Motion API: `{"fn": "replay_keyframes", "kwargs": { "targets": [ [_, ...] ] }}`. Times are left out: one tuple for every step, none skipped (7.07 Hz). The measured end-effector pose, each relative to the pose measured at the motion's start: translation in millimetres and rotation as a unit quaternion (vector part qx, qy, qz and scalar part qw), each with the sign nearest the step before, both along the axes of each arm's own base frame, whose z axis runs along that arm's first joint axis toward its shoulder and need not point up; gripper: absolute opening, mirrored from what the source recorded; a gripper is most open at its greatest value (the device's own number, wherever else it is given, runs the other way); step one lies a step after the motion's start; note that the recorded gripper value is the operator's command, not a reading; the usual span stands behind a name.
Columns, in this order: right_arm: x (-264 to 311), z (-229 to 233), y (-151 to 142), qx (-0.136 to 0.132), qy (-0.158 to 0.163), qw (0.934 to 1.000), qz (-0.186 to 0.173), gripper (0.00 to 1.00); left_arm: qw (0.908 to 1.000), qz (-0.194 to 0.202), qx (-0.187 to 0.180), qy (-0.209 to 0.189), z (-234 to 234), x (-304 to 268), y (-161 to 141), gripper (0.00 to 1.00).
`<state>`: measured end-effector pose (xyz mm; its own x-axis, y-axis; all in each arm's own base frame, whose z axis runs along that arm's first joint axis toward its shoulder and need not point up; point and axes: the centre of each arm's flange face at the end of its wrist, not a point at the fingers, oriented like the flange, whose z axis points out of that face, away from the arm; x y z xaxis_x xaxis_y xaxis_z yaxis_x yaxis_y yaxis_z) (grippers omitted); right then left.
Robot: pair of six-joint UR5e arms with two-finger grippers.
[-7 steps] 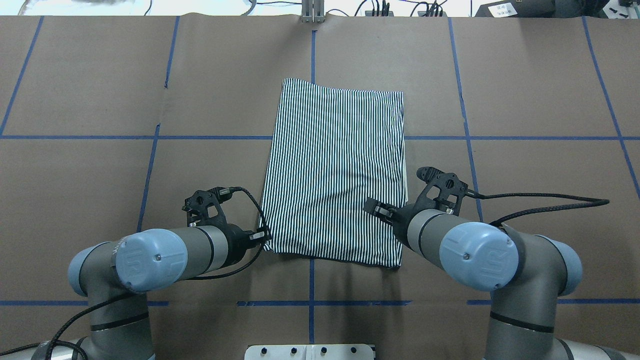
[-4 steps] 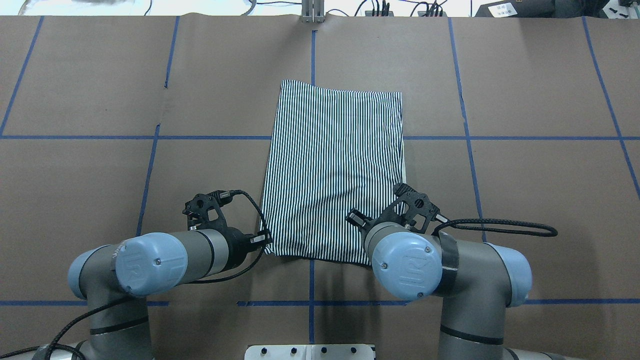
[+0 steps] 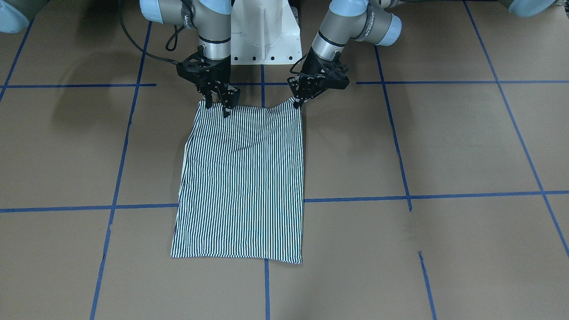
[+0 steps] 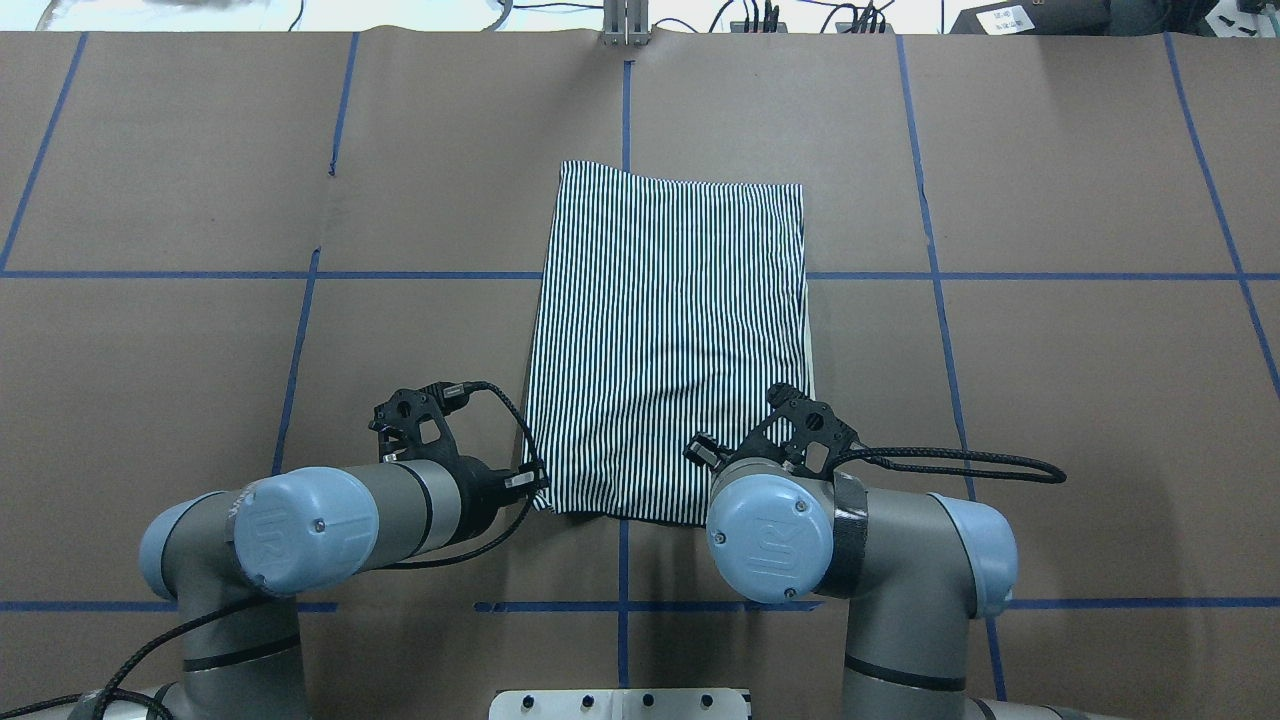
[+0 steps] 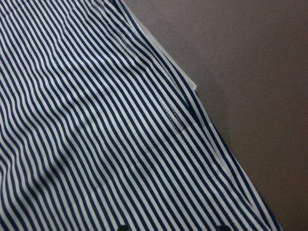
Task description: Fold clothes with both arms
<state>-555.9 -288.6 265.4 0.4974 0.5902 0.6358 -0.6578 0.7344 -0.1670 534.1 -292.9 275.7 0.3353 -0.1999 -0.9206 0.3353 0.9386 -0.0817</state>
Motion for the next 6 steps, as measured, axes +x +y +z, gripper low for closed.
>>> {"fn": "replay_keyframes", "kwargs": {
  "targets": [
    [-3.2,2.0,0.8,0.0,0.006,1.0,-0.003,0.69,1.0,0.0,0.0,0.0,-0.4,0.1,0.0,0.0],
    [-7.1,4.1,3.2,0.0,0.013,0.9999,-0.009,0.69,1.0,0.0,0.0,0.001,-0.8,0.2,0.0,0.0],
    [-12.3,6.8,6.5,0.0,0.02,0.9997,-0.014,0.68,1.0,0.0,0.0,0.001,-1.2,0.1,0.1,0.0],
    [-16.8,10.0,8.7,0.0,0.026,0.9995,-0.017,0.68,1.0,0.0,0.0,0.001,-1.4,0.0,0.1,0.0],
    [-19.2,11.9,10.1,0.0,0.03,0.9993,-0.02,0.68,1.0,0.0,0.0,0.001,-1.4,0.1,0.1,0.0],
    [-21.0,13.8,11.0,0.0,0.033,0.9992,-0.022,0.68,1.0,0.0,0.0,0.001,-1.6,0.0,0.1,0.0]
  ]
}}
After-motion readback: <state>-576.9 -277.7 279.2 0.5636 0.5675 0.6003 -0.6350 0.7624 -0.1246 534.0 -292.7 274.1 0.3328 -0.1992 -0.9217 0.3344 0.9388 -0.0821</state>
